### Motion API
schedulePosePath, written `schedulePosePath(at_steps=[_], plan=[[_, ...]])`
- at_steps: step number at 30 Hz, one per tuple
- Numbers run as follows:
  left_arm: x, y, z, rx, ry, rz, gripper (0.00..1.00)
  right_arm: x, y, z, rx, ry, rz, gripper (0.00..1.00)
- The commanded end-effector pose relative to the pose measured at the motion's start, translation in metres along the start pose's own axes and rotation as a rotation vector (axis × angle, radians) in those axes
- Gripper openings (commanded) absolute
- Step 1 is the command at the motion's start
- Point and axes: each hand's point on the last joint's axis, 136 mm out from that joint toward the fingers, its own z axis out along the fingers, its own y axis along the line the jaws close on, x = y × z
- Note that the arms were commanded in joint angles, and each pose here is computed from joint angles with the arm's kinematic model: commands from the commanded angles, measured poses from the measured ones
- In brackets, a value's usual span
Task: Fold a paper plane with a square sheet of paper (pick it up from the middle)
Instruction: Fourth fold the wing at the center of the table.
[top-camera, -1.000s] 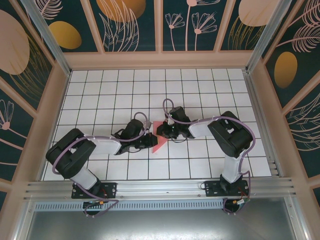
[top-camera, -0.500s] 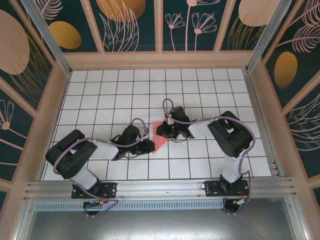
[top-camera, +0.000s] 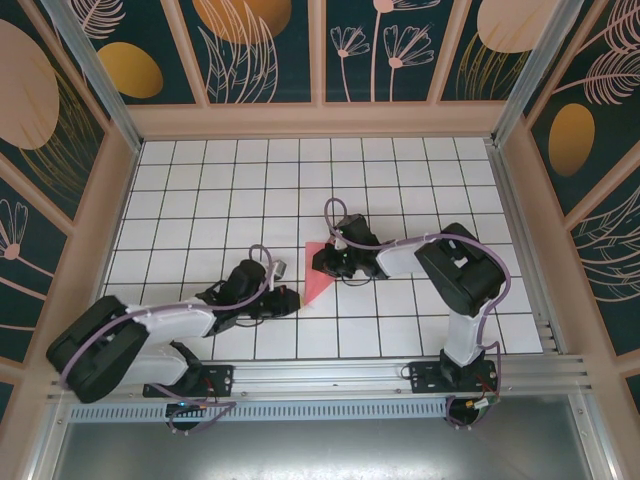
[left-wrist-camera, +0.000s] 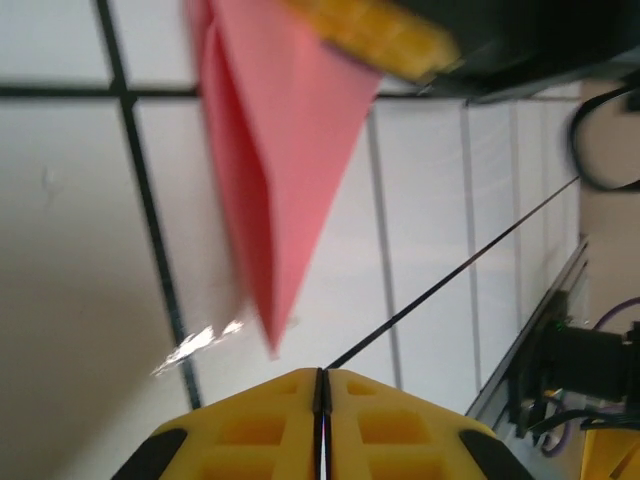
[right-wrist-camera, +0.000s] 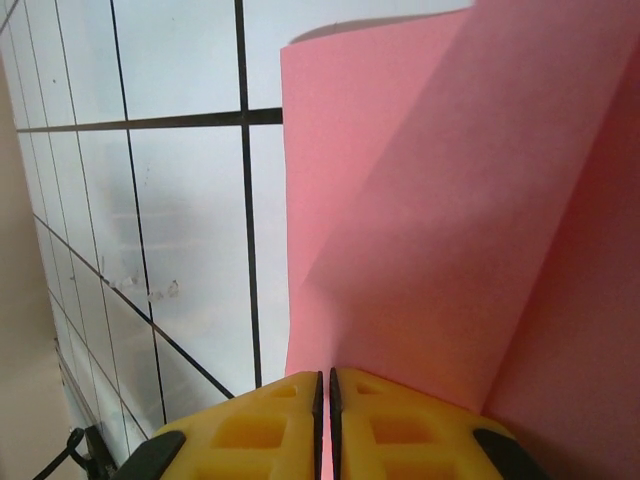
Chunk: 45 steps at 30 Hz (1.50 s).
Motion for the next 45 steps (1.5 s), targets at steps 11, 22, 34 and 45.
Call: schedulePosePath(at_steps=[11, 22, 34, 45], plan=[[-0.047, -0.032, 0.021, 0.059, -0.113, -0.016, 0.13, 0.045, -0.061, -0.009, 0.163, -0.057, 0.204, 0.15], [-0.048, -0.032, 0.047, 0.077, -0.05, -0.026, 0.14, 0.048, -0.061, -0.007, 0.169, -0.055, 0.206, 0.15], [-0.009, 0.035, 0.058, -0.132, 0.074, -0.106, 0.12, 0.046, -0.061, -0.005, 0.182, -0.053, 0.196, 0.15], [0.041, 0.05, 0.048, -0.152, 0.253, -0.099, 0.1, 0.045, -0.064, -0.005, 0.206, -0.055, 0.197, 0.15]])
